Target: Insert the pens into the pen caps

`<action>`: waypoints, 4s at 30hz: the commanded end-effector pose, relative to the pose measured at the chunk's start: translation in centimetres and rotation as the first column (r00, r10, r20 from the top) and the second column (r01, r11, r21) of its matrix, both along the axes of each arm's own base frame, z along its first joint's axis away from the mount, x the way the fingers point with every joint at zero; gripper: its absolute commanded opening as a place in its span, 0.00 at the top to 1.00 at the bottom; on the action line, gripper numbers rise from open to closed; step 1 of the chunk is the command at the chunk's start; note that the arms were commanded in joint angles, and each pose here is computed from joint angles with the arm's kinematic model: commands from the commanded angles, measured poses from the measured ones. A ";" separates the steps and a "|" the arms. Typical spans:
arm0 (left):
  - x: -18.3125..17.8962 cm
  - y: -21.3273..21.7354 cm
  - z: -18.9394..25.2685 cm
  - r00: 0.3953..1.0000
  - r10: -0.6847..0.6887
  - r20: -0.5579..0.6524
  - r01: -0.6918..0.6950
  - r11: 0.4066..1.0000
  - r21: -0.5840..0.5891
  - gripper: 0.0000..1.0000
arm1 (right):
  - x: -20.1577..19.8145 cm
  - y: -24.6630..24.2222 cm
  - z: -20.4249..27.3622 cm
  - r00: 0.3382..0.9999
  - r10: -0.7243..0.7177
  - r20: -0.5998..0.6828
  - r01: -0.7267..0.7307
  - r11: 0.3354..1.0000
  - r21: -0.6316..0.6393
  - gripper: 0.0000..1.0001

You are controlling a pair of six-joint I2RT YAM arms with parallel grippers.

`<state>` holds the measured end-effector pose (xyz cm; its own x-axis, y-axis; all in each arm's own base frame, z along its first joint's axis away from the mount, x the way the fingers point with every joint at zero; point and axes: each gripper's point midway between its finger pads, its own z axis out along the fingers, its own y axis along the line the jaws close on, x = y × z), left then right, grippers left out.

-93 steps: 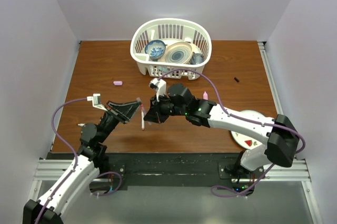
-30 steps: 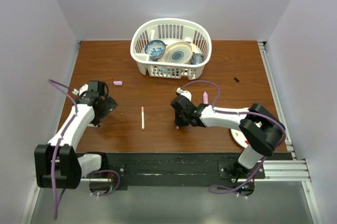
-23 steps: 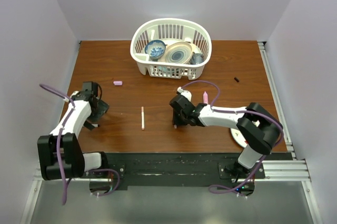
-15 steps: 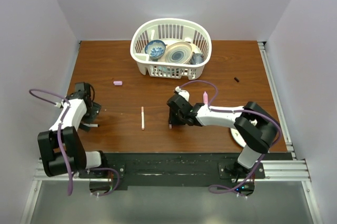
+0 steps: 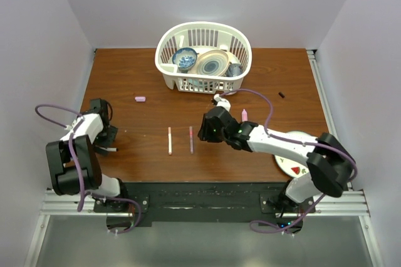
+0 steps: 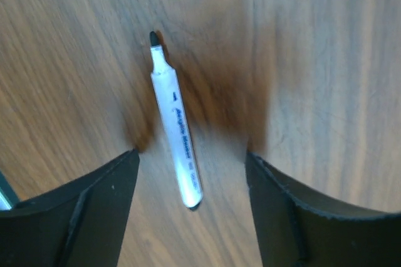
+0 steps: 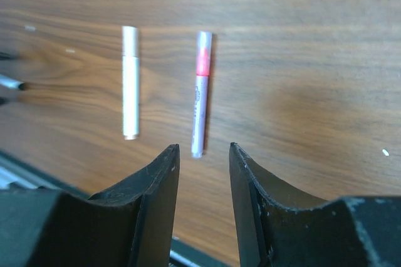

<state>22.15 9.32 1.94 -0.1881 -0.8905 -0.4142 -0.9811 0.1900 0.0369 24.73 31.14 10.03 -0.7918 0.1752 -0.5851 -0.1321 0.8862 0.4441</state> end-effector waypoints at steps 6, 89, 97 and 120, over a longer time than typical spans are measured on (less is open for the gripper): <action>-0.8 0.2 -3.0 0.997 0.068 -0.040 -0.068 0.998 -0.007 0.47 | -0.7 -1.4 5.3 0.995 0.005 0.102 -0.013 0.997 0.075 0.58; -4.3 -31.2 19.9 -0.419 -0.263 0.869 0.908 -0.136 0.397 0.53 | -2.7 8.3 17.7 0.873 0.321 0.367 -0.466 0.770 0.435 1.00; -4.4 -31.6 20.9 -0.463 -0.216 0.860 0.885 -0.164 0.435 0.92 | -3.0 8.1 17.8 0.866 0.329 0.376 -0.478 0.766 0.431 1.00; -0.2 -28.1 19.6 -0.457 -0.603 0.654 0.858 -0.104 0.503 1.00 | 10.0 -18.6 15.8 0.907 -0.237 0.349 0.295 0.948 -0.122 0.38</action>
